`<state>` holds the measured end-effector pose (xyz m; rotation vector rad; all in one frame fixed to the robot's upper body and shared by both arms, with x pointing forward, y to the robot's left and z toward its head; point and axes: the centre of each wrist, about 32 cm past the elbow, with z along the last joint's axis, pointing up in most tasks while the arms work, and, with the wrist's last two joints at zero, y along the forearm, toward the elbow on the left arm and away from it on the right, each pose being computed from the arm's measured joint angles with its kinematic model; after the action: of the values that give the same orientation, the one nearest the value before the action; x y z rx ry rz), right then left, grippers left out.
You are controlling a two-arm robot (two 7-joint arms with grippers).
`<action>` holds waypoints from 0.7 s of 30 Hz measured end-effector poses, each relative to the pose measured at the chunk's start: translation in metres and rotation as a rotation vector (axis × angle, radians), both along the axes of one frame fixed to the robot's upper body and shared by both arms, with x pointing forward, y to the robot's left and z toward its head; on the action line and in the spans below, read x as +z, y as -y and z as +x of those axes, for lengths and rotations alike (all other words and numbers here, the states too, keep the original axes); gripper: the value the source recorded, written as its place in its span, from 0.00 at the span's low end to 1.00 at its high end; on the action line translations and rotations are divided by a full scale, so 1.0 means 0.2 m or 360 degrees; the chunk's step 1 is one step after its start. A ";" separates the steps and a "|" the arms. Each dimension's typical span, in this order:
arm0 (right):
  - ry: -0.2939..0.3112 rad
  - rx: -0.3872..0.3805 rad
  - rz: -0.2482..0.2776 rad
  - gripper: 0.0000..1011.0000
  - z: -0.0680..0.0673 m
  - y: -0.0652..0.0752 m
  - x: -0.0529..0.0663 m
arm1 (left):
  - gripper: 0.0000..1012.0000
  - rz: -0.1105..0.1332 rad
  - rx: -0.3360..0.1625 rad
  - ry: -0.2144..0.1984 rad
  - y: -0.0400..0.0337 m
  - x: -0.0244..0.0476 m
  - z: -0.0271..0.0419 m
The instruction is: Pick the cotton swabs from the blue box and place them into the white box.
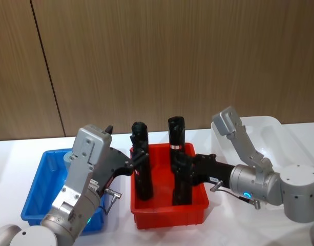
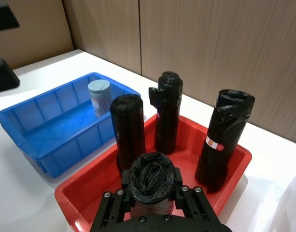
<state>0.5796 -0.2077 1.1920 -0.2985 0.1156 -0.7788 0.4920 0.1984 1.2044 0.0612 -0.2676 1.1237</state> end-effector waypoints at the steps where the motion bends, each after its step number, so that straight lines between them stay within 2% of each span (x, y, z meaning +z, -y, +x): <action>1: 0.0005 0.0000 0.0000 0.46 0.00 0.00 0.00 | 0.99 0.0000 0.0000 0.0000 0.000 0.000 0.000; 8: 0.0051 -0.0006 0.0009 0.43 -0.01 0.01 0.05 | 0.99 0.0000 0.0000 0.0000 0.000 0.000 0.000; 21: 0.0179 -0.0064 0.0019 0.37 -0.04 0.09 0.18 | 0.99 0.0000 0.0000 0.0000 0.000 0.000 0.000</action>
<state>0.5706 -0.2255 1.2287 -0.2411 0.0206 -0.8329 0.4920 0.1984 1.2044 0.0611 -0.2676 1.1237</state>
